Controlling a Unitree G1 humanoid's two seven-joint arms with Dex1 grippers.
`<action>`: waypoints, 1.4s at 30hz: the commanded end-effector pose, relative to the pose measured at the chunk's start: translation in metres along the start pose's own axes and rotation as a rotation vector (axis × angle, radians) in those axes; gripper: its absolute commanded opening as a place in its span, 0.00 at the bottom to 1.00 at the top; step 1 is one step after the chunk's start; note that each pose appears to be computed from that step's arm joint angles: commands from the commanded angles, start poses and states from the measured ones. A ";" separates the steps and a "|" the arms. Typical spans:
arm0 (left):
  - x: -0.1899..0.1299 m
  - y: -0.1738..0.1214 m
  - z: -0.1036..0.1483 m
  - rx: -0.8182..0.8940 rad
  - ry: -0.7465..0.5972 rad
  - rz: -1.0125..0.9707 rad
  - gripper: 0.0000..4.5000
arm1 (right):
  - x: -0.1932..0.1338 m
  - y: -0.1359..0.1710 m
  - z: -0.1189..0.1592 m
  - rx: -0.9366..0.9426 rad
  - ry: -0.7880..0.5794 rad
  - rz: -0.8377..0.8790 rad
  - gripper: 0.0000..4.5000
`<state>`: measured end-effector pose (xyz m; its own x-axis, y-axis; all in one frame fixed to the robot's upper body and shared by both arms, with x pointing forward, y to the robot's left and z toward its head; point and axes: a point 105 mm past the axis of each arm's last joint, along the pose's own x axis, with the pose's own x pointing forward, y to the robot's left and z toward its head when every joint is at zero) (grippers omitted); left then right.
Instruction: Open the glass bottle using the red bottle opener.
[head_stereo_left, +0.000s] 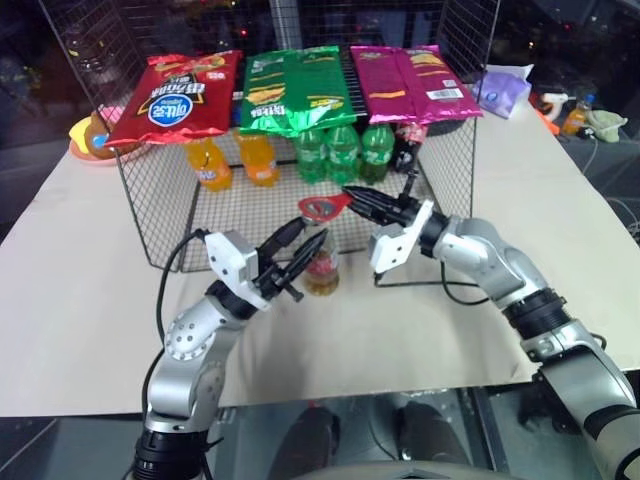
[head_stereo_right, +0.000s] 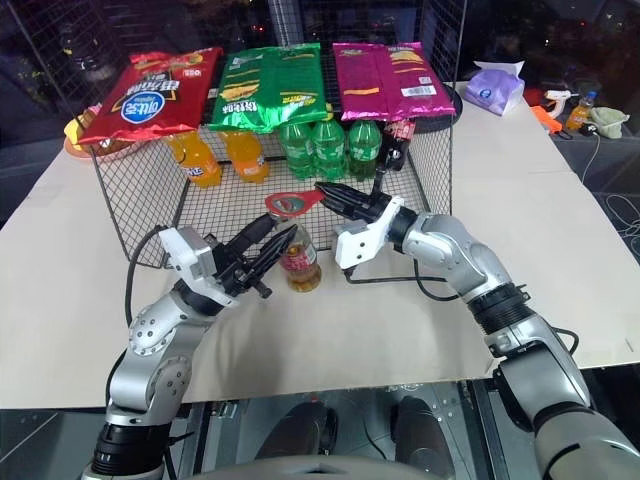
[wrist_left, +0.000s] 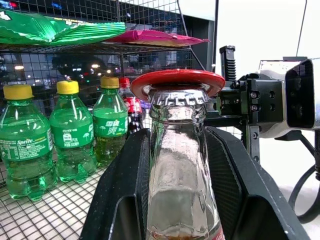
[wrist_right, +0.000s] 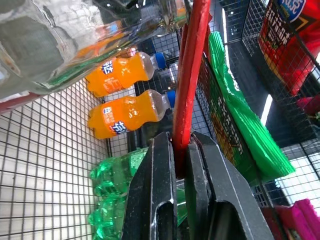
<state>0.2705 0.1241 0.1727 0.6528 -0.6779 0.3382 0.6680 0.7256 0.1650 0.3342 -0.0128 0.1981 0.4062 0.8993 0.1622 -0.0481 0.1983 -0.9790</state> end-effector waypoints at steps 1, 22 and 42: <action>-0.001 -0.003 -0.009 -0.012 0.037 -0.009 0.33 | 0.005 -0.035 0.006 -0.093 -0.022 -0.109 0.00; 0.003 -0.006 -0.014 -0.031 0.046 -0.024 0.33 | -0.001 -0.060 0.002 -0.179 -0.001 -0.232 0.00; 0.006 -0.011 -0.018 -0.051 0.051 -0.040 0.33 | -0.002 -0.075 0.012 -0.307 -0.027 -0.317 0.00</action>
<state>0.2745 0.1152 0.1744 0.6333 -0.6887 0.3530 0.6832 0.7118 0.1628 0.3334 -0.0233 0.2548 0.3732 0.8385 0.3970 0.2888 0.3016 -0.9086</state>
